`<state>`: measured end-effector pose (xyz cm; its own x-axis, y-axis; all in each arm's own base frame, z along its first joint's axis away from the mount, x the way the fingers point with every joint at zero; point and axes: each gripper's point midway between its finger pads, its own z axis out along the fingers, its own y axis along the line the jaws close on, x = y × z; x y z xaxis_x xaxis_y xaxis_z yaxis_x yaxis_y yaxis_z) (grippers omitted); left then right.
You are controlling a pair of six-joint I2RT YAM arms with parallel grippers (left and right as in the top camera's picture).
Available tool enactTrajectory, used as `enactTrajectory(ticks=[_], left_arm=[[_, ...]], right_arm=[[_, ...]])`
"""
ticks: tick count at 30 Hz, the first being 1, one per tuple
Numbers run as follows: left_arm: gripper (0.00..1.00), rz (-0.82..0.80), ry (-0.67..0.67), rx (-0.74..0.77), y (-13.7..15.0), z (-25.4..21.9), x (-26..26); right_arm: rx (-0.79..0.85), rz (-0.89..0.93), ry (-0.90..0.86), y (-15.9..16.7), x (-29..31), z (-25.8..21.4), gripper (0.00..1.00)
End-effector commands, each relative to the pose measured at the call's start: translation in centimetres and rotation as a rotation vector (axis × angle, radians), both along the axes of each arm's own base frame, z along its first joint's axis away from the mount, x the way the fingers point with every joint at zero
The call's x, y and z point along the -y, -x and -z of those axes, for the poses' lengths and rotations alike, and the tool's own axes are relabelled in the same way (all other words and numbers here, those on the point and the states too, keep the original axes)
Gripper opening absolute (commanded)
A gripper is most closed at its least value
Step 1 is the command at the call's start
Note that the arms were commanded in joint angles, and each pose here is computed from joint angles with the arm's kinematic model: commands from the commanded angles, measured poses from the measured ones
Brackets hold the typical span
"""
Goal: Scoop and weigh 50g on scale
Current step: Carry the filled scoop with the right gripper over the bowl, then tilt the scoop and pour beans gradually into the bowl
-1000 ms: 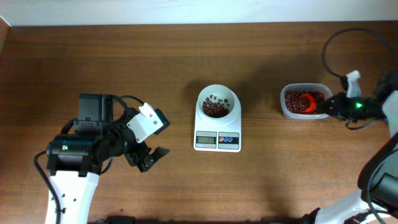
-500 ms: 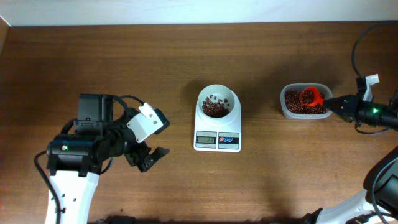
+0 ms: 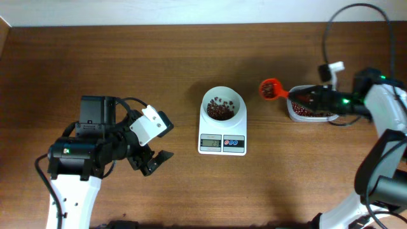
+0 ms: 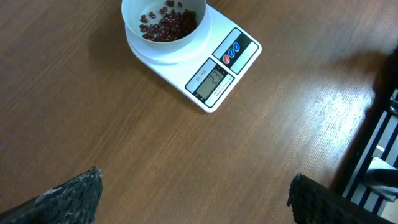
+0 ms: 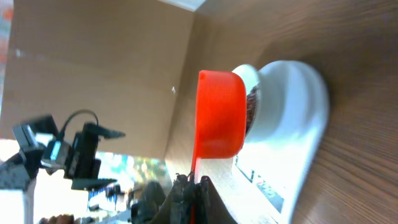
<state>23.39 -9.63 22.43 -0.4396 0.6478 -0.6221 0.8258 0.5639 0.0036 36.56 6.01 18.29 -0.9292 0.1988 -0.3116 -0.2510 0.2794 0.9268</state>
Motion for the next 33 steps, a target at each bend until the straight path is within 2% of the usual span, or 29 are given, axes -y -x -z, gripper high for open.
enactTrajectory(ticks=[1,6,9,11,14,30,32,33], left_arm=[[0.99,0.013,0.011,0.014,0.0,-0.4,0.1],[0.99,0.013,0.011,0.014,0.0,-0.4,0.1],[0.99,0.013,0.011,0.014,0.0,-0.4,0.1],[0.99,0.013,0.011,0.014,0.0,-0.4,0.1],[0.99,0.013,0.011,0.014,0.0,-0.4,0.1],[0.99,0.013,0.011,0.014,0.0,-0.4,0.1],[0.99,0.013,0.011,0.014,0.0,-0.4,0.1],[0.99,0.013,0.011,0.014,0.0,-0.4,0.1]], right_arm=[[0.05,-0.101,-0.042,0.3,-3.8,-0.5,0.04],[0.121,-0.242,-0.004,0.3,-9.3,0.0,0.04],[0.217,-0.291,0.157,-0.5,-10.9,2.2,0.04],[0.277,-0.303,0.203,-1.1,-11.5,2.6,0.04],[0.332,-0.3,0.209,-1.7,-11.7,2.4,0.04],[0.385,-0.3,0.34,-2.5,-10.9,4.2,0.04],[0.463,-0.346,0.289,-1.7,-11.5,3.3,0.04],[0.417,-0.32,0.345,-2.3,-11.0,4.2,0.04]])
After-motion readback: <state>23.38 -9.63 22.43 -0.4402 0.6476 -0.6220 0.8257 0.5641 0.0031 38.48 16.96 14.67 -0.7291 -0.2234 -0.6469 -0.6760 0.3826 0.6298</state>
